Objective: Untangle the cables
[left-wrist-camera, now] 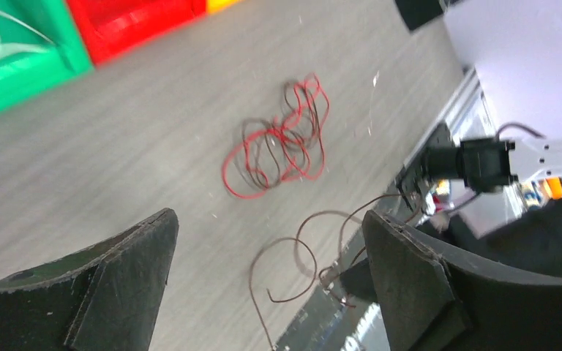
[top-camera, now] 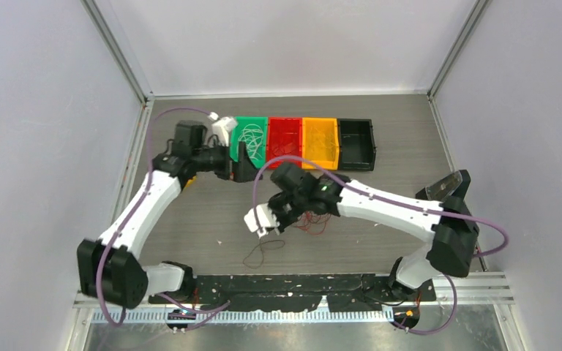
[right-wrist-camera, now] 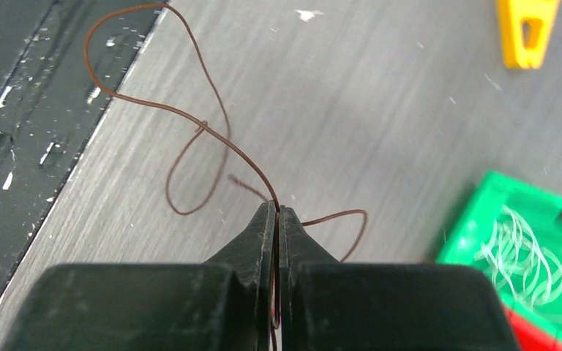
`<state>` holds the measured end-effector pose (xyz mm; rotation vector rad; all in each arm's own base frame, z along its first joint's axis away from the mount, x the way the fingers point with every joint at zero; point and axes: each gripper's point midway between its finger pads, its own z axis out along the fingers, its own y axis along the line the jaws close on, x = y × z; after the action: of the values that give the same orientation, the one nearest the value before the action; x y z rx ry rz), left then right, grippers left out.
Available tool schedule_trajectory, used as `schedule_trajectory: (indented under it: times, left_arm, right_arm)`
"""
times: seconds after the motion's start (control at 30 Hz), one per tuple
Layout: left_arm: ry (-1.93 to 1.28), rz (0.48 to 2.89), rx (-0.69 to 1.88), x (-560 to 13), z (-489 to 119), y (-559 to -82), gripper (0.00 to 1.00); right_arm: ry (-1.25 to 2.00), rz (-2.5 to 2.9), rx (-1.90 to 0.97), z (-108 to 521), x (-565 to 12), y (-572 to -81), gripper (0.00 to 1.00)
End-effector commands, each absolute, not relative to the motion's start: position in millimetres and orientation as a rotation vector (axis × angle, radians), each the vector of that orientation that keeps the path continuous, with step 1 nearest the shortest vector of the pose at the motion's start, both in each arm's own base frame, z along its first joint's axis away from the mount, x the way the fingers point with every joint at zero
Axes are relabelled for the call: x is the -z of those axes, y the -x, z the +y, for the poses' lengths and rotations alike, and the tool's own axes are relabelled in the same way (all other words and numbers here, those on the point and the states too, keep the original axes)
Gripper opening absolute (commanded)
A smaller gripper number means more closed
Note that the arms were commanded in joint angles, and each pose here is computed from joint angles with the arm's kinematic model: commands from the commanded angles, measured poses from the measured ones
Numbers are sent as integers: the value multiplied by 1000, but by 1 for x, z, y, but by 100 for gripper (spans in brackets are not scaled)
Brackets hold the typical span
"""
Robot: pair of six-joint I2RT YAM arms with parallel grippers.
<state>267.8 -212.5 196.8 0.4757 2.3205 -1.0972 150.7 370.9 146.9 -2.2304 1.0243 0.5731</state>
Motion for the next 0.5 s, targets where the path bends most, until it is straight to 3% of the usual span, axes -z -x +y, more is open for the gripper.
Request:
schedule_trajectory:
  times: [0.0,0.2,0.47]
  left_arm:
    - [-433,2038,1064,-252,-186,-284,100]
    - [-422,1867,893,-286,-152,-289,99]
    - [-390,1863,848,-300,-145,-292,100]
  right_arm:
    - [1974,1197,-659,357,-197,-175,6]
    - [1665,1306,-641,320,-269,-224,6]
    - [1179,1446,-654,257,-382,-289,6]
